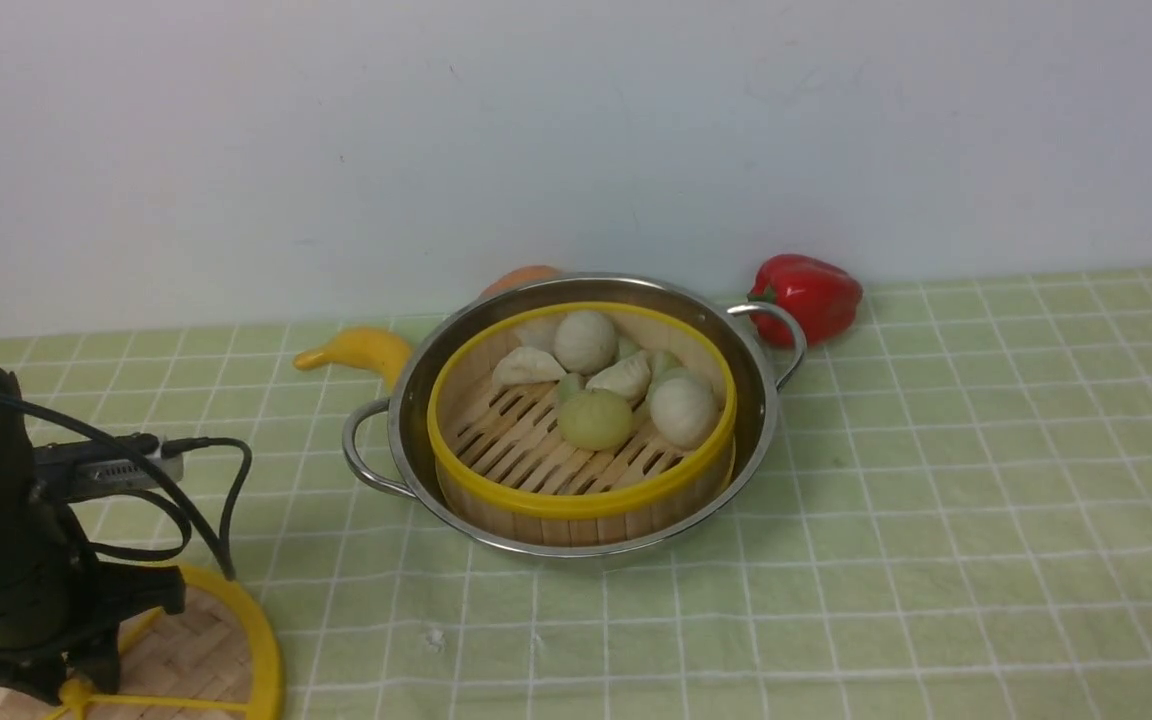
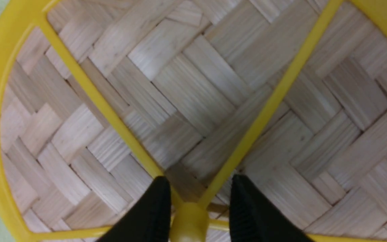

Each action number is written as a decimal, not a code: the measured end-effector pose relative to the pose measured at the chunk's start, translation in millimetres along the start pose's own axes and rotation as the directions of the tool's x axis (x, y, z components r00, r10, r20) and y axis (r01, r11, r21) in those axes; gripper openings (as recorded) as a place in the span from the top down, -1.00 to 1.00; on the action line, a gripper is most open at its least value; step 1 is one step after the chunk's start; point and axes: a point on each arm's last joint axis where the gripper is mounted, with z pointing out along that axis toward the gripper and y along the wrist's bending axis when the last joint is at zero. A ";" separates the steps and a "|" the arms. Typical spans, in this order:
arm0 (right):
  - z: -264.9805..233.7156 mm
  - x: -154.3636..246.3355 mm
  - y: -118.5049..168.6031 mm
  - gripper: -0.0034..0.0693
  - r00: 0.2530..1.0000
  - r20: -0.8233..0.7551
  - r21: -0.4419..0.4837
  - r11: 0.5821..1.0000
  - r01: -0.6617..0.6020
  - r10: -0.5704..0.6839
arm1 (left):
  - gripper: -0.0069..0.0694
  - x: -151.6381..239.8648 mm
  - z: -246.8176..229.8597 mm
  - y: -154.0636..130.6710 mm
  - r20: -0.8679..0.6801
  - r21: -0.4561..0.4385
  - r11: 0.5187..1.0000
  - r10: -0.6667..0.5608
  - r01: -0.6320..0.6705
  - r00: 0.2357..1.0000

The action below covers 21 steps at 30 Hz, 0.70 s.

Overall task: Place the steamer in the pot on the green tablecloth, and put the lid on the steamer.
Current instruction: 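Grasp the bamboo steamer lid lying on the table by its centre knob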

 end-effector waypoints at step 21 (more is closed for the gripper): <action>0.0 0.0 0.1 0.25 1.000 0.000 -0.001 1.000 -0.003 0.003 | 0.50 13.1 -18.5 3.8 -0.052 -0.009 1.000 0.024 -0.025 0.998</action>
